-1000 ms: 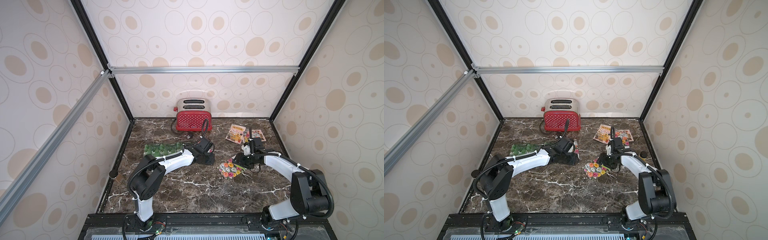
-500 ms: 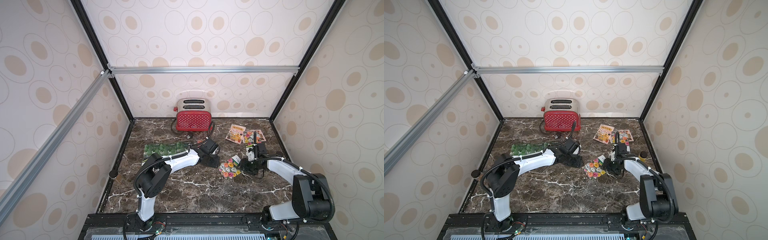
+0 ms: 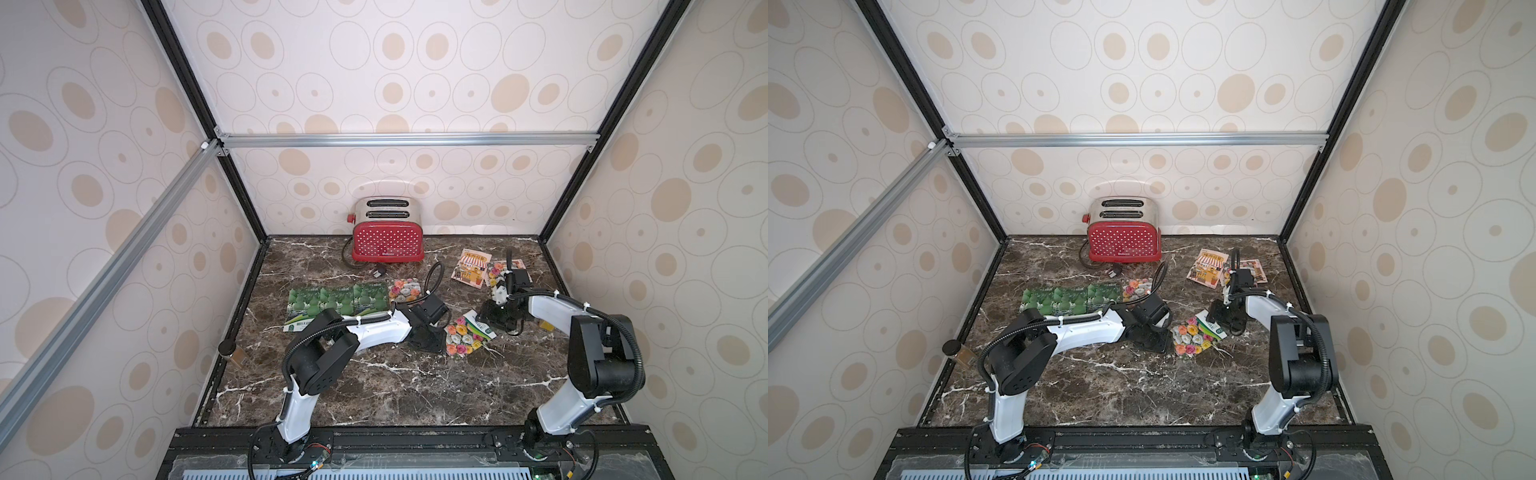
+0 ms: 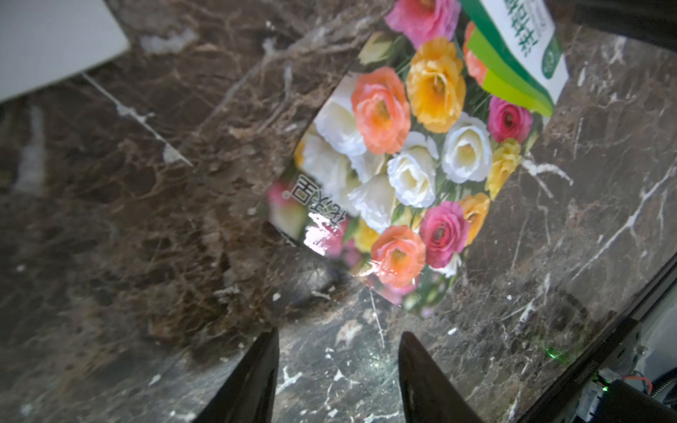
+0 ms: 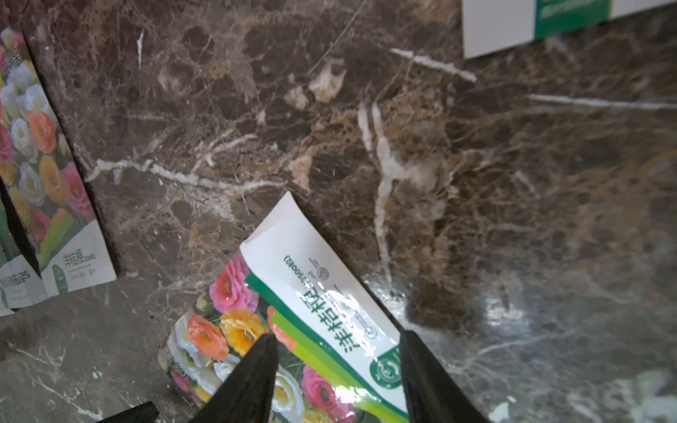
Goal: Arrange the seed packets in a row
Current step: Pick up the seed packet from the center of the board.
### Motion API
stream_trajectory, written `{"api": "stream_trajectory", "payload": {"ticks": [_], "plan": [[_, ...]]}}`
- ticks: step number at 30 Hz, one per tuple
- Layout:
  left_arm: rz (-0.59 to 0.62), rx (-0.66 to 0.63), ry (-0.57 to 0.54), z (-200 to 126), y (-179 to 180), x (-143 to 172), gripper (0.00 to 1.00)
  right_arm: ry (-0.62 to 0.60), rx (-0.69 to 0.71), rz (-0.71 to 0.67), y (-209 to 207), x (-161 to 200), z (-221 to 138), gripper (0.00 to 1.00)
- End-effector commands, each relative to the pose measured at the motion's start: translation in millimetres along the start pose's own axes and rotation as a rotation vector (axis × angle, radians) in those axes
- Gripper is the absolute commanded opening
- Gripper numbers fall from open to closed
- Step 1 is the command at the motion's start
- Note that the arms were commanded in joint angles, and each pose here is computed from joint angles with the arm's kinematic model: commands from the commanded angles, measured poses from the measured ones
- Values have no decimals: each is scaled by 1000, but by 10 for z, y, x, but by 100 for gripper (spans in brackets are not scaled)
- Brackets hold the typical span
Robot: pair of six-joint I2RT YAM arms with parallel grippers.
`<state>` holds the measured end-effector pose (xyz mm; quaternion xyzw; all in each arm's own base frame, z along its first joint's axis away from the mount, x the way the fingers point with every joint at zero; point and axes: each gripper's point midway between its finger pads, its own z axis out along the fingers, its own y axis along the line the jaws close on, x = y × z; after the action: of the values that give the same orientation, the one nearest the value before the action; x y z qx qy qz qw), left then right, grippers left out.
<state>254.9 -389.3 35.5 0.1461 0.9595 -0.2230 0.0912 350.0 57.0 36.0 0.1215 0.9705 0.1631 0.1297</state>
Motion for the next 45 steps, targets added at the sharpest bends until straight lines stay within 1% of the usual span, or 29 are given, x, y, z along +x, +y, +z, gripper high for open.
{"api": "stream_trajectory", "payload": {"ticks": [1,10,15,19,23,29,32,38,45], "plan": [[-23,-33,15,110,78,42,54,7,37,-17,-71,-50,48,57],[-38,-13,17,403,32,-59,53,38,19,-14,-82,3,188,57],[-41,-20,27,563,39,-99,53,86,4,23,-120,267,204,56],[-34,-32,39,697,60,-141,52,126,-48,58,-91,543,190,56],[-32,-46,19,711,108,-249,52,122,-85,76,-45,727,53,55],[-30,-87,-20,643,248,-461,51,98,-96,69,21,802,-232,55],[-34,-96,-34,617,317,-552,51,105,-93,65,33,841,-302,56],[-15,-93,-48,576,311,-672,51,128,-121,83,38,897,-185,54],[-14,-92,-41,615,324,-680,51,146,-89,91,-39,945,-113,54]]}}
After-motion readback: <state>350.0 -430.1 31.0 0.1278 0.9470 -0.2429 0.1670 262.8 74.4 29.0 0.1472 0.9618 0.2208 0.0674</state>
